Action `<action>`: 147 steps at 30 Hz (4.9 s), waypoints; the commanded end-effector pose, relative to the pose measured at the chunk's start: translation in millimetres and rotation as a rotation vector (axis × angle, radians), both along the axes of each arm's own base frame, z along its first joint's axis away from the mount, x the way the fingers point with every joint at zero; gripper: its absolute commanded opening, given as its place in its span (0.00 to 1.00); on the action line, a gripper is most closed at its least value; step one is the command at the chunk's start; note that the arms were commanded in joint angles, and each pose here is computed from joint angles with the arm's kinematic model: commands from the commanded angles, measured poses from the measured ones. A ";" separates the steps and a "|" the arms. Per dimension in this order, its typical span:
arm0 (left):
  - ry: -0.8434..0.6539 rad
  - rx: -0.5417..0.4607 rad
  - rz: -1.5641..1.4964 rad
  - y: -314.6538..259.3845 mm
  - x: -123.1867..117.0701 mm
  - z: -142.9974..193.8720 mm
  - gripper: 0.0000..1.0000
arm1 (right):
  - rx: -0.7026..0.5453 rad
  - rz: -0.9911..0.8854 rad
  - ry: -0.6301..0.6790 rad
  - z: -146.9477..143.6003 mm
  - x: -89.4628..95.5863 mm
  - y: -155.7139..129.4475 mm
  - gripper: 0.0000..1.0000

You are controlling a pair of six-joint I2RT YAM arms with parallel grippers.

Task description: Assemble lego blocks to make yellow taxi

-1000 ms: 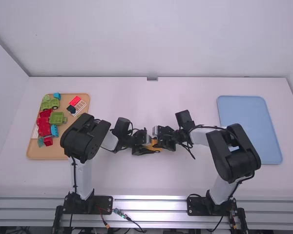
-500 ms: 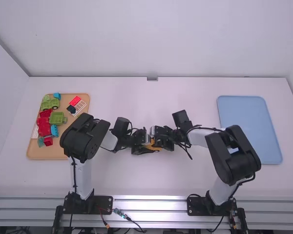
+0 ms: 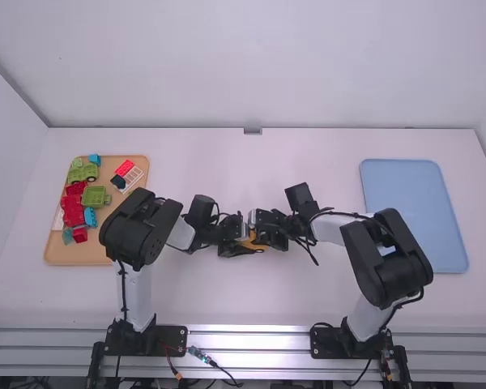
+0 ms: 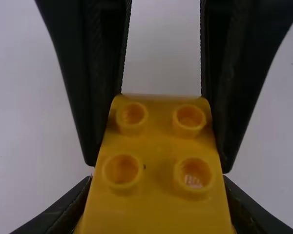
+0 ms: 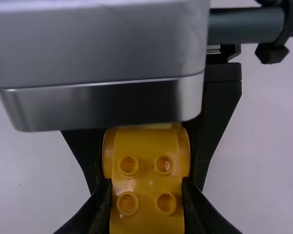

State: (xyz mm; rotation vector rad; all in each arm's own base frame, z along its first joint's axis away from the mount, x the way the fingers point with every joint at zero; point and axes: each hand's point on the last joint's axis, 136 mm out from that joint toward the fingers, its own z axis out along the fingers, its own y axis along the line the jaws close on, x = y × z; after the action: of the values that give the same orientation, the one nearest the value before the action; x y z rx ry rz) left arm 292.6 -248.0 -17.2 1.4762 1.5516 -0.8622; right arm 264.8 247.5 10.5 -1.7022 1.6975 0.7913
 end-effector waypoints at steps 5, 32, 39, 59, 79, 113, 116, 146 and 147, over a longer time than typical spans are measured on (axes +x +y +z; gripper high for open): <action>-0.010 0.028 0.003 -2.4 -1.0 -7.4 0.11 | -0.100 -0.014 0.066 -25.2 -11.3 -0.7 0.36; 0.003 0.052 0.022 1.9 -0.8 -12.6 0.09 | -0.028 -0.015 0.035 11.3 -1.8 0.9 0.57; 0.003 0.053 0.024 2.2 -0.4 -12.7 0.10 | -0.023 -0.027 0.022 25.1 -1.3 -3.1 0.73; 0.002 0.056 0.025 2.3 -0.2 -13.1 0.33 | -0.043 -0.259 0.030 59.0 19.9 -99.3 0.99; 0.015 0.204 0.026 20.6 -9.9 33.5 0.99 | 0.188 -0.246 -0.086 22.8 -3.7 -75.6 0.99; -0.180 0.138 0.186 99.3 -18.7 124.4 0.99 | 0.154 0.039 0.076 -35.9 4.0 12.3 0.61; -0.181 0.138 0.182 98.1 -19.2 124.4 0.99 | 0.148 0.025 0.090 -34.8 7.3 12.5 0.54; -0.189 0.081 0.163 89.9 4.6 102.4 0.99 | -0.661 -1.123 0.007 65.2 119.1 -245.3 0.17; -0.177 0.073 0.193 90.5 9.6 104.9 0.99 | -0.613 -1.214 0.027 71.6 122.8 -265.8 0.16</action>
State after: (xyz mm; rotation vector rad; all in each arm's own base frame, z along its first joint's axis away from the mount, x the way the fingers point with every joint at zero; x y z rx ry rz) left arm 304.9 -155.1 88.4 1.4243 1.5547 -0.5036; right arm 377.6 19.4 57.7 -0.9052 2.6157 -0.2423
